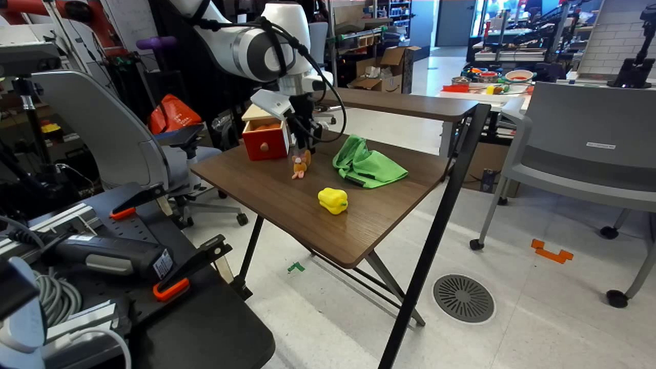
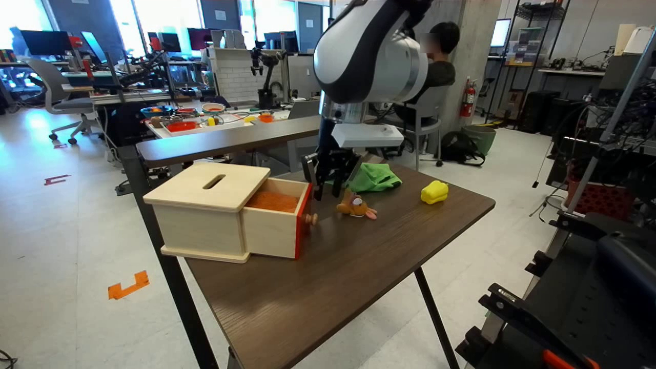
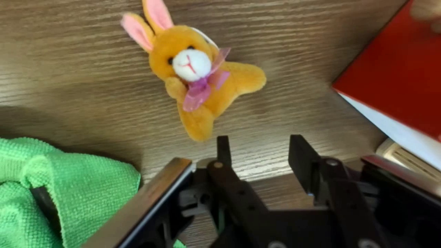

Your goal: Put the doll in the drawer

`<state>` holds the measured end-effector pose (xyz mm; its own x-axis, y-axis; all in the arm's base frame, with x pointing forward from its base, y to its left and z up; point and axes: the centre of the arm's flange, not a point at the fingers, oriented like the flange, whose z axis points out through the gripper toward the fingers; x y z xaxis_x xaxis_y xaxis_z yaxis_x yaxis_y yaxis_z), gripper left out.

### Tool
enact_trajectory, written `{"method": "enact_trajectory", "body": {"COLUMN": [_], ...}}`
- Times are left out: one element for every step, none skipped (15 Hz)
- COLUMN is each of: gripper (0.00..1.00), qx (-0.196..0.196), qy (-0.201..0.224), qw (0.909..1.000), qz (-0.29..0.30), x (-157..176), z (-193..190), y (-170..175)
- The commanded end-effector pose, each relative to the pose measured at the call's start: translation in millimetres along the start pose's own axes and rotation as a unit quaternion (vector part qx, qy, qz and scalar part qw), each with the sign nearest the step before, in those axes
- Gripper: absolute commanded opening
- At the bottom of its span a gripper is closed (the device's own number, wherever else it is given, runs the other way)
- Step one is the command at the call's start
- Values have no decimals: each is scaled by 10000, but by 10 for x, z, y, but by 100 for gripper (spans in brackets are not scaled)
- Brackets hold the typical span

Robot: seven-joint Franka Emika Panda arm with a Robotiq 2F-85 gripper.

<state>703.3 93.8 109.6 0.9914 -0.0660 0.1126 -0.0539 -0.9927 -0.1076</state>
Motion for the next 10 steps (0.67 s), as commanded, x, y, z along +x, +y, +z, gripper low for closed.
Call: {"method": "enact_trajectory", "body": {"gripper": [78,86,92,100,100,100,100,100,100,100], "qx": [-5,-40,-55,-79,-97,-123,-159,-169,-179,-186], "qy": [-224,-263,-300,-358,-398,-436,-483,-530,-568,-593], "qw": [9997,9996,9995,9993,9991,9988,9985,9982,9980,9979], "qz": [-59,-69,-84,-115,-148,-174,-189,-211,-203,-189], "x": [-53,-62,-72,-96,-116,-147,-169,-177,-185,-188], "z": [-231,-260,-288,-324,-346,-355,-345,-321,-293,-252], "y": [109,129,146,157,167,170,173,175,178,188]}}
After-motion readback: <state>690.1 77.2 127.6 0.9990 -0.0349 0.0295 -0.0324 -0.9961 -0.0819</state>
